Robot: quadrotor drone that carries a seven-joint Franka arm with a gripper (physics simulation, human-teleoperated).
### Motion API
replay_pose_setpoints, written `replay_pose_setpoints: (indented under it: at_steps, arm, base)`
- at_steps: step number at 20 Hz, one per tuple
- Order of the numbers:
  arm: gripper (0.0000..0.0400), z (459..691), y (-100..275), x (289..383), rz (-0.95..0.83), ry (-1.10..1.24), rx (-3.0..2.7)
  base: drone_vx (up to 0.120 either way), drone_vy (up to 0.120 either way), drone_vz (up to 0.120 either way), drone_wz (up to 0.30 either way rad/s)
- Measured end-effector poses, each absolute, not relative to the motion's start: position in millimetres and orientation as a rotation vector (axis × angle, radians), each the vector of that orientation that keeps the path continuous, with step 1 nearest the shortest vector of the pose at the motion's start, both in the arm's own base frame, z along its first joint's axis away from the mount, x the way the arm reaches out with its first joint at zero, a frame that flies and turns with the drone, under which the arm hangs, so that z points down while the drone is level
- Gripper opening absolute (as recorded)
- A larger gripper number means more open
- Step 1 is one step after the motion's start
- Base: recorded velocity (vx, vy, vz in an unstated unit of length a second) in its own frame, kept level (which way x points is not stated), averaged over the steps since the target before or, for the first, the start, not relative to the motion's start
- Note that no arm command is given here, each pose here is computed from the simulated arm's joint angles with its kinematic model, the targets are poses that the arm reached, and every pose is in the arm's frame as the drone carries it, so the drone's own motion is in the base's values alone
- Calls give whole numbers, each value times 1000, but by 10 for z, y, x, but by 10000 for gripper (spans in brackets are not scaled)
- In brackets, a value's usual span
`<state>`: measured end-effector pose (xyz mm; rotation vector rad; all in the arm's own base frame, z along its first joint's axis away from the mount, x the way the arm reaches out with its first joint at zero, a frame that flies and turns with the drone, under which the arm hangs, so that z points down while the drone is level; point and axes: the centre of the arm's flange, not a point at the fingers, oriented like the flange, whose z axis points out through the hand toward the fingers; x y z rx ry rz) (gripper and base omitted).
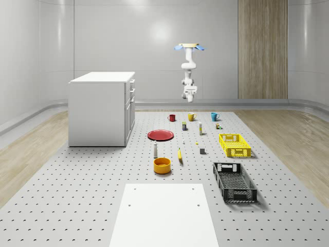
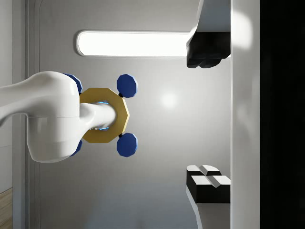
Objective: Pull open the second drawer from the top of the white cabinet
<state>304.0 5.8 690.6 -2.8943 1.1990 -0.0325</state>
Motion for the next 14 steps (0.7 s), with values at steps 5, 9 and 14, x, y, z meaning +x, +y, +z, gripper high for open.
replay_pose_setpoints:
  at_steps: [5,9,14]
  arm:
    - [300,6911,59,3037,-38,1198,-2893]
    - [300,6913,60,3034,-42,1198,-2892]
    - [300,6913,60,3030,-48,1197,-2890]
  base:
    - [120,-120,104,0]
    - [120,-120,50,0]
    - [120,-120,120,0]
